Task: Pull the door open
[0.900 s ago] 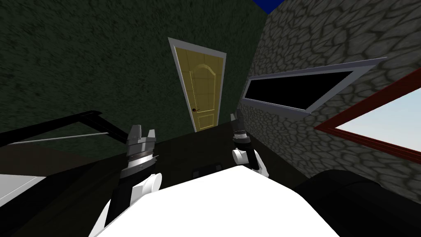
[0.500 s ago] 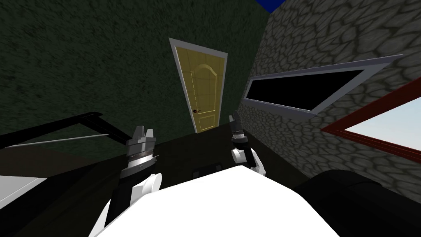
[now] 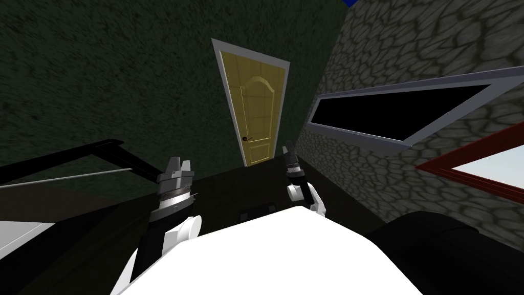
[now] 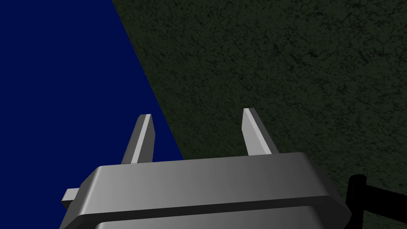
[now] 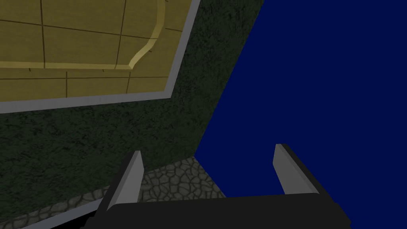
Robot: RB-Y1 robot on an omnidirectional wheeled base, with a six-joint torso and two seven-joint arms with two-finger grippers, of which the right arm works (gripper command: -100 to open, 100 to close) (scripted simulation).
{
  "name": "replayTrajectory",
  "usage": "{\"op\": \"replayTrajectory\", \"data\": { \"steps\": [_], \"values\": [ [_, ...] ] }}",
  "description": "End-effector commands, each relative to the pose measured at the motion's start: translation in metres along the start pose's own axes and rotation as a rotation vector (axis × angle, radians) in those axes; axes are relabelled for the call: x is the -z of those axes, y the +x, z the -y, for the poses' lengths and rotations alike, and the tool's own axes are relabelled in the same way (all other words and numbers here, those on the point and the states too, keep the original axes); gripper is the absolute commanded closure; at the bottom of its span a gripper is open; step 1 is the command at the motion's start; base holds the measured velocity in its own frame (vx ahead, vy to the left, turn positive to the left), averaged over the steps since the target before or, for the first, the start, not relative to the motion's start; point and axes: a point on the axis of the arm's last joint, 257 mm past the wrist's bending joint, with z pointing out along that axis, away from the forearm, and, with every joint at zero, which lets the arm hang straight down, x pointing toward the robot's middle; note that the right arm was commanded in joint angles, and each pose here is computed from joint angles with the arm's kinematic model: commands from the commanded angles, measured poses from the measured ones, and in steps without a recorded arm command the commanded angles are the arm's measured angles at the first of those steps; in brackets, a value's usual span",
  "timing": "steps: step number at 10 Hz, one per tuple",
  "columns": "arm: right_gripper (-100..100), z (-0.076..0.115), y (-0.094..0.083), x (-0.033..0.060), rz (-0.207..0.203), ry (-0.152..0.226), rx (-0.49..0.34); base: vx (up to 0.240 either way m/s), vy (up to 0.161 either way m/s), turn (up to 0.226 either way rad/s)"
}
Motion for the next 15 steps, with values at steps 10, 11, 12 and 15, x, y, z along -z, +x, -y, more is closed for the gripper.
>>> {"op": "replayTrajectory", "data": {
  "steps": [10,11,12,15],
  "values": [
    [-100,0.082,0.015,0.0121,-0.064,0.112,-0.025,0.103,0.055,0.022],
    [-100,0.089,0.016,0.0137,-0.069,0.123,-0.028,0.114,0.056,0.020],
    [-100,0.097,0.017,0.0154,-0.074,0.134,-0.030,0.093,0.050,0.020],
    [-100,0.120,0.019,0.0211,-0.089,0.169,-0.038,0.108,0.055,0.023]
  ]
}}
